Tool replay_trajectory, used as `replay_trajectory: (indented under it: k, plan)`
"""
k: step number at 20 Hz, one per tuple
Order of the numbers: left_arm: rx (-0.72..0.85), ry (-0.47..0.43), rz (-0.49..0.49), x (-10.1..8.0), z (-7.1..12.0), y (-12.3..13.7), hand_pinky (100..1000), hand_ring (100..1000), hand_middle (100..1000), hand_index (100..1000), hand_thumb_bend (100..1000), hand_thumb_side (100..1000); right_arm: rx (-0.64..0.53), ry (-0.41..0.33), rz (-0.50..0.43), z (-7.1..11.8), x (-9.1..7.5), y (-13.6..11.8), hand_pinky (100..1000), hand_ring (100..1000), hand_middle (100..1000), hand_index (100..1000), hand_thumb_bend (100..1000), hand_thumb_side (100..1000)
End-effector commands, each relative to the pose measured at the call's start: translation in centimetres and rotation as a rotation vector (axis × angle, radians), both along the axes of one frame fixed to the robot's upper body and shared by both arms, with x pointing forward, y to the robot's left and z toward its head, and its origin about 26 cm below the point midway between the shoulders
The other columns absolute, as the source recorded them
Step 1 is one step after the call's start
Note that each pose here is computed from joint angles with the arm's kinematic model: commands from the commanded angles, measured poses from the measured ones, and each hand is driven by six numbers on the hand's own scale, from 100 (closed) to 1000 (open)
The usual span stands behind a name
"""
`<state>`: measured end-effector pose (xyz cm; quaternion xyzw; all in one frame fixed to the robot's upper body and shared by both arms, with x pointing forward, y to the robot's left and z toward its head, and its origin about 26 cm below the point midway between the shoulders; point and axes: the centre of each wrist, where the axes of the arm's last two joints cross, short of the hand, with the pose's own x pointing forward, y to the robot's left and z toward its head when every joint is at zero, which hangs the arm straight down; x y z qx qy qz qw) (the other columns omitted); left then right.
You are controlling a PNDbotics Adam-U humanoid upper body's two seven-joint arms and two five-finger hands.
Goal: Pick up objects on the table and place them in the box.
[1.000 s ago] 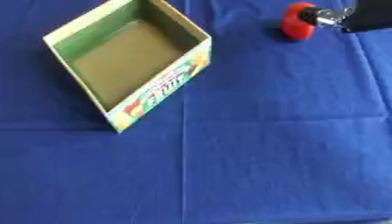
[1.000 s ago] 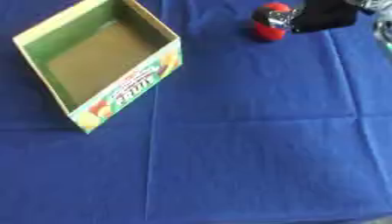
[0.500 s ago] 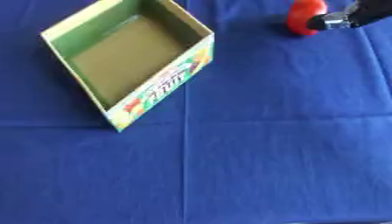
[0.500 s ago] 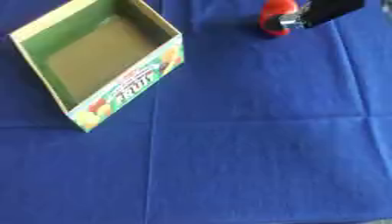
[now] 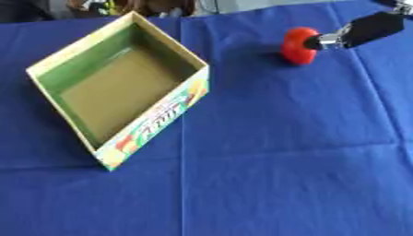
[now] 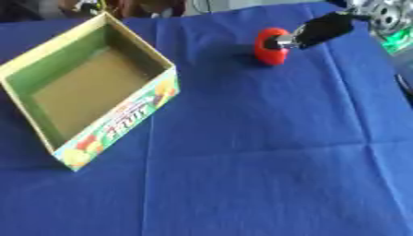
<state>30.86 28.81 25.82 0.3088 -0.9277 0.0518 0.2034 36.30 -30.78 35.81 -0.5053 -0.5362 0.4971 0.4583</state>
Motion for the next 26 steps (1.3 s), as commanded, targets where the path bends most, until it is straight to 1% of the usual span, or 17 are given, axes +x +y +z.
replay_trajectory:
  k: [1,8,11,16,17,19,20,22,26]
  plan:
    - [0.014,-0.031,-0.012,-0.3,0.8,-0.2,644,874,850,904,100,1000,-0.018,-0.003,-0.021,0.8,0.2,-0.3,934,945,909,1000,666,629]
    - [0.01,-0.03,-0.018,-0.3,0.9,-0.3,644,874,847,899,100,1000,0.017,0.088,-0.023,0.1,2.1,0.1,918,929,895,1000,662,597]
    - [0.01,-0.029,-0.022,-0.3,0.9,-0.4,644,874,844,892,100,1000,0.025,0.111,-0.041,-0.2,3.1,0.2,916,921,884,1000,643,588]
    - [0.01,-0.028,-0.026,-0.3,0.9,-0.5,644,875,843,889,100,1000,0.043,0.134,-0.067,-0.5,4.7,0.4,913,920,883,1000,645,581]
    - [0.009,-0.026,-0.027,-0.3,0.9,-0.5,644,875,841,885,100,1000,0.048,0.137,-0.067,-0.6,4.9,0.5,905,917,896,1000,633,543]
    - [0.009,-0.025,-0.028,-0.3,0.9,-0.5,643,875,840,884,100,1000,0.057,0.146,-0.07,-0.8,5.5,0.6,891,910,896,1000,607,505]
    - [0.009,-0.026,-0.029,-0.3,0.9,-0.5,643,875,840,884,100,1000,0.062,0.15,-0.071,-0.9,5.7,0.6,892,911,899,1000,574,490]
    - [0.009,-0.025,-0.032,-0.3,0.9,-0.6,643,875,838,882,100,1000,0.074,0.152,-0.073,-0.9,6.1,0.5,892,907,900,1000,520,468]
    - [0.009,-0.023,-0.034,-0.3,0.9,-0.6,644,875,836,878,100,1000,0.093,0.165,-0.073,-1.1,6.6,0.3,867,887,898,1000,491,442]
